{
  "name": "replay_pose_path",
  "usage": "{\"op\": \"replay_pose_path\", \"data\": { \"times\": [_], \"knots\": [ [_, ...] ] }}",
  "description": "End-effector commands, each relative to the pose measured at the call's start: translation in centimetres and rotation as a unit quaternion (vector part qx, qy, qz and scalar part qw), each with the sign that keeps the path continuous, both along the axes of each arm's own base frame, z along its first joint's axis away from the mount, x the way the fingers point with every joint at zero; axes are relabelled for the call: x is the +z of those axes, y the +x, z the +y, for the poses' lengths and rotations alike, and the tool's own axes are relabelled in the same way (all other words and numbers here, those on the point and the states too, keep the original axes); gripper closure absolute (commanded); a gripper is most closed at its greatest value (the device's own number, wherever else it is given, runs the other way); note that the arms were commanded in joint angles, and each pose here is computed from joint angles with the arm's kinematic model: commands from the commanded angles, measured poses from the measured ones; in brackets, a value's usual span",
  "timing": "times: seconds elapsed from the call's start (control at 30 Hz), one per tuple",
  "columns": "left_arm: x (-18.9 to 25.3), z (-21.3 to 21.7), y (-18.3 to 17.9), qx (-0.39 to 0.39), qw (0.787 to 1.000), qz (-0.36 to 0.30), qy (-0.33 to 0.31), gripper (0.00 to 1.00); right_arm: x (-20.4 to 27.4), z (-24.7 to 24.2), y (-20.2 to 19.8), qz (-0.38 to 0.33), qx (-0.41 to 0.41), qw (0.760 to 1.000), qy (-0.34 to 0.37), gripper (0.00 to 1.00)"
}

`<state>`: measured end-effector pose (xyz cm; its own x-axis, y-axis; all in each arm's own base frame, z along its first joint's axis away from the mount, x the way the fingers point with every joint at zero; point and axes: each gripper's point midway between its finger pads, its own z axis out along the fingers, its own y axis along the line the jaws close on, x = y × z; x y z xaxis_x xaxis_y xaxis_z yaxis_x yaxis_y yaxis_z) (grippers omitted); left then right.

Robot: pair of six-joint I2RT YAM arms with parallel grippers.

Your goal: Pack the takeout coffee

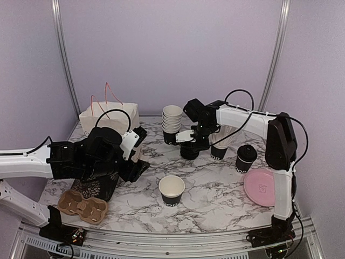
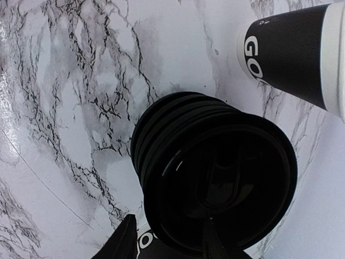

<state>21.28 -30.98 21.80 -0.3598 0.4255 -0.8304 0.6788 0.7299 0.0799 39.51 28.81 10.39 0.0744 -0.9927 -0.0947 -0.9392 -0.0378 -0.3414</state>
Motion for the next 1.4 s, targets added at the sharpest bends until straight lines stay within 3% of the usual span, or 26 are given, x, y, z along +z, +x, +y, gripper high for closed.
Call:
{"op": "replay_pose_path", "data": {
  "times": [0.0, 0.4, 0.77, 1.37],
  "knots": [
    [0.6, 0.1, 0.2, 0.006, 1.000, -0.006, -0.019, 0.28, 0.4, 0.9, 0.4, -0.009, 0.010, 1.000, -0.003, 0.62],
    [0.0, 0.0, 0.2, 0.003, 1.000, -0.002, -0.013, 0.27, 0.4, 1.5, 0.2, -0.007, 0.017, 1.000, -0.001, 0.84],
    [-0.6, -0.3, 0.2, -0.001, 1.000, 0.002, -0.007, 0.26, 1.6, 1.8, -0.2, -0.005, 0.017, 1.000, 0.013, 0.95],
    [1.0, -0.4, 1.5, 0.012, 1.000, -0.026, -0.006, 0.23, 7.5, 4.0, -2.4, 0.019, 0.012, 0.991, 0.131, 0.97]
  ]
}}
